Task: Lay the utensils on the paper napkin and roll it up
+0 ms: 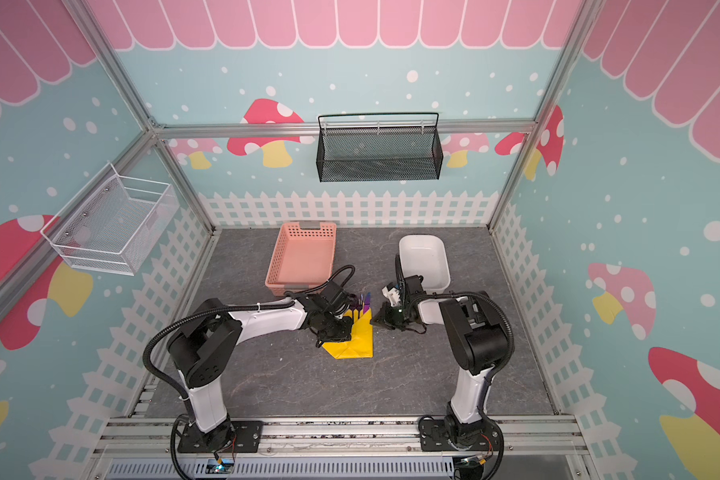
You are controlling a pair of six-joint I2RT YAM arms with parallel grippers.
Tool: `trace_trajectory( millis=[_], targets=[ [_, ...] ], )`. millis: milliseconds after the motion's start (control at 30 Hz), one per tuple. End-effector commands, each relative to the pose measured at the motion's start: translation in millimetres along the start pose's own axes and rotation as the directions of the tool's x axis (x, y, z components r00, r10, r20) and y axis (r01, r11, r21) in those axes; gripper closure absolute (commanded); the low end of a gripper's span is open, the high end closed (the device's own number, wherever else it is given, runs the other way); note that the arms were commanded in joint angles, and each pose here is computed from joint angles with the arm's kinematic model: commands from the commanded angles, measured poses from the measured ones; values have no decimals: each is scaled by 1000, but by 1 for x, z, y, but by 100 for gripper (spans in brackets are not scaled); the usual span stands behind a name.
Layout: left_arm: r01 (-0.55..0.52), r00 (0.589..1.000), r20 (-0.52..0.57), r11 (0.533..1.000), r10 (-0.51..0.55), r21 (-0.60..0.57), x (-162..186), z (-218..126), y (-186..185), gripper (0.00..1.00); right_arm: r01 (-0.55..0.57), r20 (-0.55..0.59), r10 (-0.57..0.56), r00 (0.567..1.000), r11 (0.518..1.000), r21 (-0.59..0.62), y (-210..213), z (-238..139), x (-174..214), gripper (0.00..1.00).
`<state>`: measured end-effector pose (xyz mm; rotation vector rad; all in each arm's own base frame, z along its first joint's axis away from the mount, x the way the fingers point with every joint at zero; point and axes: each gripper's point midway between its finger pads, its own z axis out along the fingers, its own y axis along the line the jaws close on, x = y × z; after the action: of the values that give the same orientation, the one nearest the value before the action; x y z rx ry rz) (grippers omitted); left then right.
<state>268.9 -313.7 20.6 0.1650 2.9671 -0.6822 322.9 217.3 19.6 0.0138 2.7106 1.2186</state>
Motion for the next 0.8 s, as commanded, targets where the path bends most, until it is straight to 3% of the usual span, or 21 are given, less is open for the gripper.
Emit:
trace_trajectory(
  millis=[0, 233, 467, 633, 767],
  targets=[
    [21, 999, -48, 997, -24, -72, 15, 7, 23, 100, 5, 11, -6, 1000, 999, 39, -3, -6, -5, 98],
    [21, 999, -48, 997, -24, -73, 14, 8, 23, 100, 38, 29, -36, 999, 996, -81, 22, -6, -18, 98],
    [21, 998, -49, 997, -25, -73, 15, 8, 23, 100, 18, 8, -18, 1000, 998, -61, 8, 5, -18, 98],
    [21, 998, -51, 997, -25, -72, 15, 8, 23, 100, -18, -2, 18, 1000, 999, 29, -15, 9, -15, 99],
    [22, 998, -52, 997, -25, -73, 15, 9, 24, 100, -2, 8, 2, 1000, 1000, -7, -3, 6, -21, 99]
  ],
)
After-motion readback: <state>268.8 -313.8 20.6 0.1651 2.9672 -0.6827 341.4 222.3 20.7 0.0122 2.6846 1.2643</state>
